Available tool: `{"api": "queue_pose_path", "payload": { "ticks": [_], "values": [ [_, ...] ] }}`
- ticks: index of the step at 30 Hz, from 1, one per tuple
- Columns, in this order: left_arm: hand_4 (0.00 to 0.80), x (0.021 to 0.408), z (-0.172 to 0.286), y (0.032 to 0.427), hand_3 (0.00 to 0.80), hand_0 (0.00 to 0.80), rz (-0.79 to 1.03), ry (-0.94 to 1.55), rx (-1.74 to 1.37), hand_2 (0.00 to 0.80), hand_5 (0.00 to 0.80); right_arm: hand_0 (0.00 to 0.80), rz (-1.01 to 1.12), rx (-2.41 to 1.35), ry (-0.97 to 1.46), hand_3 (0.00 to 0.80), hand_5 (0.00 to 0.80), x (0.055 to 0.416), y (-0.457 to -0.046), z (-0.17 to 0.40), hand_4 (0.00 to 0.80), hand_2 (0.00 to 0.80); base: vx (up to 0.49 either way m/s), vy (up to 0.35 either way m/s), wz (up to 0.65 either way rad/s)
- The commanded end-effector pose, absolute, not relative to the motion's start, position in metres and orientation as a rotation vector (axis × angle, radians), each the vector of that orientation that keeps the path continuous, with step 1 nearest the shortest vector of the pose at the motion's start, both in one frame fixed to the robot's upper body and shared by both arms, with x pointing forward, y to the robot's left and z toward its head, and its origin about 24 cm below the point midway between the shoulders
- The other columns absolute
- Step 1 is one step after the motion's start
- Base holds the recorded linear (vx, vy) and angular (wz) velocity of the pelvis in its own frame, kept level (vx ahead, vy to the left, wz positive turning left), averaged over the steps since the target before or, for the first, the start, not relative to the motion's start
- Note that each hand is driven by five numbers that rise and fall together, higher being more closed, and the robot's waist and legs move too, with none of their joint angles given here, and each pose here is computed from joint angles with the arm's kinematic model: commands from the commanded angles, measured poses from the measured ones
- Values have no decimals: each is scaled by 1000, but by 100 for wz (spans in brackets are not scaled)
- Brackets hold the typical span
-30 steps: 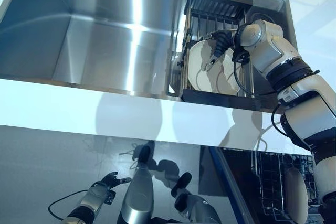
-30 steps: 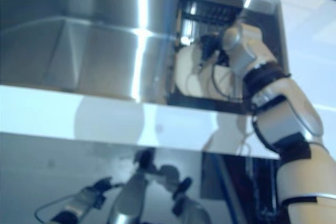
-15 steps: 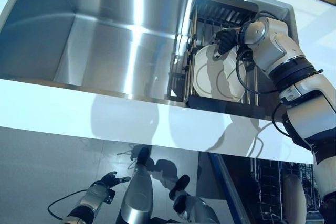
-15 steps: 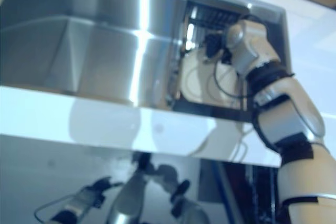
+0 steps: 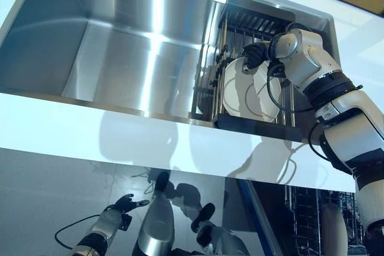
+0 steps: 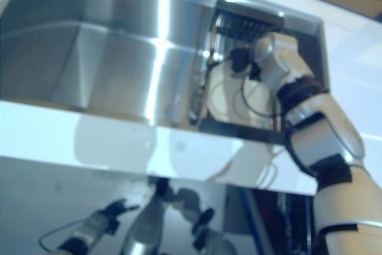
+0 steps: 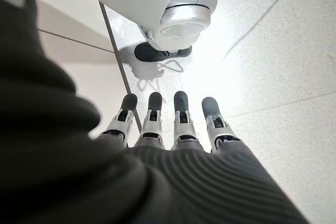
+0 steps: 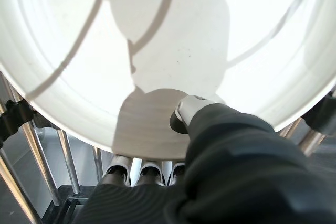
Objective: Take plates into dishwasher
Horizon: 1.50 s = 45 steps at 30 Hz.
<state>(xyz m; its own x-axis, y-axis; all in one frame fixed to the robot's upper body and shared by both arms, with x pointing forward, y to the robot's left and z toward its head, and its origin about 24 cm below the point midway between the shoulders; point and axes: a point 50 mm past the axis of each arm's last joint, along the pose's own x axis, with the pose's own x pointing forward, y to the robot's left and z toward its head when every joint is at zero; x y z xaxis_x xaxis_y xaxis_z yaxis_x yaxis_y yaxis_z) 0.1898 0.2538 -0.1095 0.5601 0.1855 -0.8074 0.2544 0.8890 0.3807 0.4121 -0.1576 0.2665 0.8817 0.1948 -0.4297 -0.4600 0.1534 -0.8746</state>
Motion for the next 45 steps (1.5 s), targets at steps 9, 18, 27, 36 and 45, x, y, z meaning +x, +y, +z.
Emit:
{"api": "queue_pose_path", "payload": {
  "ticks": [9, 18, 27, 36, 45],
  "values": [
    [0, 174, -119, 251, 0, 0, -47, 1034, 492, 0, 0, 800, 551, -1281, 262, 800, 800, 407, -175, 253, 800, 800, 0, 0, 0],
    [0, 163, -124, 256, 0, 0, -37, 1067, 514, 0, 0, 800, 469, -1225, 200, 800, 800, 407, -191, 268, 800, 800, -1, -6, -5],
    [0, 150, -129, 260, 0, 0, -33, 1104, 525, 0, 0, 800, 441, -1204, 181, 800, 800, 404, -206, 276, 800, 800, 7, -9, -5],
    [0, 142, -133, 260, 0, 0, -44, 1125, 533, 0, 0, 800, 349, -1192, 99, 800, 800, 405, -210, 290, 800, 800, -2, 2, -4],
    [0, 136, -136, 259, 0, 0, -54, 1138, 546, 0, 0, 800, 306, -1046, -37, 800, 800, 402, -210, 308, 800, 800, -1, -1, -3]
  ]
}}
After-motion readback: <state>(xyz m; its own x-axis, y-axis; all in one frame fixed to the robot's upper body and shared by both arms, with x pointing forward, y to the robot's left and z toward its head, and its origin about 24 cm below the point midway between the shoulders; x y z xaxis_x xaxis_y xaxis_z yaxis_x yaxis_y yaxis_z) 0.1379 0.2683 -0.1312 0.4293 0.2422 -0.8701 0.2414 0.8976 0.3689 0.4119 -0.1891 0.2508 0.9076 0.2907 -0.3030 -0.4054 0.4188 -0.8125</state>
